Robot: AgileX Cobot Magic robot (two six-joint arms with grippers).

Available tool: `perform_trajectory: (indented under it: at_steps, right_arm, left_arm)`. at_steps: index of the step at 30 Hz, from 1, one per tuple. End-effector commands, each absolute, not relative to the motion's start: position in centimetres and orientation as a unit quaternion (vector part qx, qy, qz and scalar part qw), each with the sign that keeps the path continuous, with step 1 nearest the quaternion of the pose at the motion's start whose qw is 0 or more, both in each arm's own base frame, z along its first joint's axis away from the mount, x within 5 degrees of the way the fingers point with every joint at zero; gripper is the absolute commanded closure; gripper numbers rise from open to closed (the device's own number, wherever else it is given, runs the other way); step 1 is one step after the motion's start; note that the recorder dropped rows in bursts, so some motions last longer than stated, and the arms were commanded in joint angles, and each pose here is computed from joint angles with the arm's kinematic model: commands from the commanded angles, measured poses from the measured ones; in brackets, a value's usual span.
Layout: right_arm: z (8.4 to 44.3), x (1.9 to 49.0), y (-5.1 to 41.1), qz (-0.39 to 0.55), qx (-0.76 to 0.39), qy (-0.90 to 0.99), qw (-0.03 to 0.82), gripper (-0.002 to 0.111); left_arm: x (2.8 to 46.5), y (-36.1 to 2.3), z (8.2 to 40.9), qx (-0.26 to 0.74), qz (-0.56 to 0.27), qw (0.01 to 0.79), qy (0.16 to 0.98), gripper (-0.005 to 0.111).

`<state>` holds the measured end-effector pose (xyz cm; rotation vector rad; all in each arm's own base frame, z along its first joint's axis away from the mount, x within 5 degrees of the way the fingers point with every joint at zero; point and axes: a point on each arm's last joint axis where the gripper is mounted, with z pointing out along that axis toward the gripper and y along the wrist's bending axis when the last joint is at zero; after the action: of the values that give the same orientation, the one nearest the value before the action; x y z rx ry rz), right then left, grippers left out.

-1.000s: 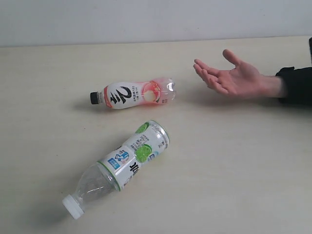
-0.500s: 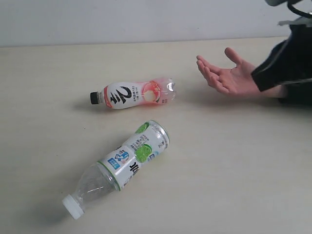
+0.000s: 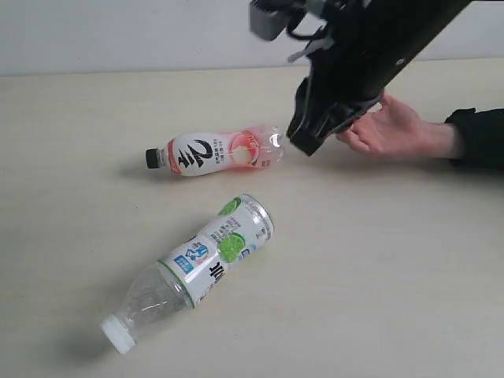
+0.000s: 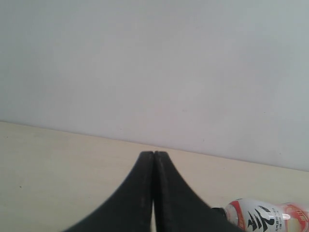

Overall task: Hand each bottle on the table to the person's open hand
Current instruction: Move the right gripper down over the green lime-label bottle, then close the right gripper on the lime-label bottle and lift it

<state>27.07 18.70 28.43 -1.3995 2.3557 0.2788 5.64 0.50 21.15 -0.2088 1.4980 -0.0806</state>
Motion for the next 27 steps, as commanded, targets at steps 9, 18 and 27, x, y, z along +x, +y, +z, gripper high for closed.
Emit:
perform_trajectory:
  at_steps: [9, 18, 27]
  right_arm:
    - [22.6, 25.1, 25.6, 0.013, -0.719, 0.683, 0.129, 0.042]
    - [20.1, 23.3, 28.8, -0.063, -0.809, 0.572, 0.119, 0.034]
    - [17.1, 22.3, 31.0, -0.143, -0.869, 0.462, 0.099, 0.031]
  left_arm:
    - [5.6, 0.5, 21.1, -0.097, -0.038, 0.729, 0.676, 0.106]
    - [5.6, 0.5, 21.1, -0.097, -0.038, 0.729, 0.676, 0.106]
    - [5.6, 0.5, 21.1, -0.097, -0.038, 0.729, 0.676, 0.106]
